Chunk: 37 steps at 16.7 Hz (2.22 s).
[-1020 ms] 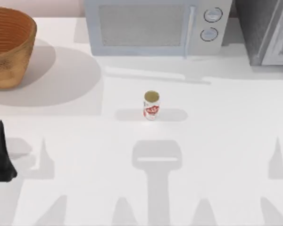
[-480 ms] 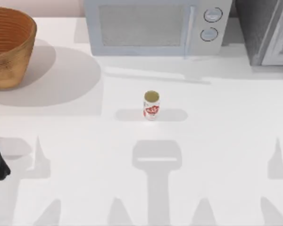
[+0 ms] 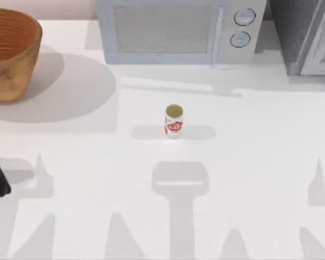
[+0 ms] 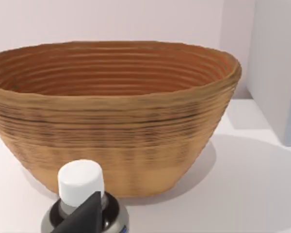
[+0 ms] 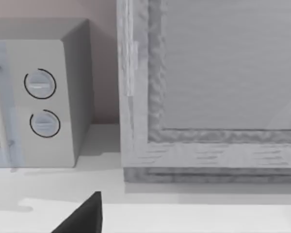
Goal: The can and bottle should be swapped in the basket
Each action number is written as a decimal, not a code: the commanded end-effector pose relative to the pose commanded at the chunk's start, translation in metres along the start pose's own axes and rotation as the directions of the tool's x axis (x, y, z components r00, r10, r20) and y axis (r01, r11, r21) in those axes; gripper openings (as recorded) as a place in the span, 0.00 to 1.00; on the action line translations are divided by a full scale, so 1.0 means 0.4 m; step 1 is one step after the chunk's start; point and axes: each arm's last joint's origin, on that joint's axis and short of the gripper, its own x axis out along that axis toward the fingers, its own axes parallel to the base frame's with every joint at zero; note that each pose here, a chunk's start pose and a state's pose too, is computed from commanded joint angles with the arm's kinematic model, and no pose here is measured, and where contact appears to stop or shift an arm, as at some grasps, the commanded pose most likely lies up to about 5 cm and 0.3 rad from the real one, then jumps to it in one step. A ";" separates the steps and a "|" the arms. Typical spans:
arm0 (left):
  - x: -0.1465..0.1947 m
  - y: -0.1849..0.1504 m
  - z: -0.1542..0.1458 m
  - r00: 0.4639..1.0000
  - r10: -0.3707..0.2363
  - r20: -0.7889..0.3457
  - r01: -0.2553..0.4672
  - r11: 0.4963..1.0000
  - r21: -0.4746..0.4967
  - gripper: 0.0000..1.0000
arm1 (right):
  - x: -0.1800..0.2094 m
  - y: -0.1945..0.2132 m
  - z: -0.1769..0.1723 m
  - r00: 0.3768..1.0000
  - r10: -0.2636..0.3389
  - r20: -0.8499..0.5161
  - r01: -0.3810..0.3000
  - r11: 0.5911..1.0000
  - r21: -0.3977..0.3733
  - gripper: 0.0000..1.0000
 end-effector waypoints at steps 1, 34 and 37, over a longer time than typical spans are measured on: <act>0.011 0.007 -0.001 1.000 -0.001 -0.007 0.001 1.000 0.003 1.00 | 0.000 0.000 0.000 1.000 0.000 0.000 0.000 1.000 0.000 1.00; 0.257 0.165 -0.179 0.991 -0.016 -0.131 0.015 1.000 -0.011 1.00 | 0.000 0.000 0.000 1.000 0.000 0.000 0.000 1.000 0.000 1.00; 0.265 0.164 -0.181 0.991 -0.016 -0.131 0.015 1.000 -0.012 1.00 | 0.000 0.000 0.000 1.000 0.000 0.000 0.000 1.000 0.000 1.00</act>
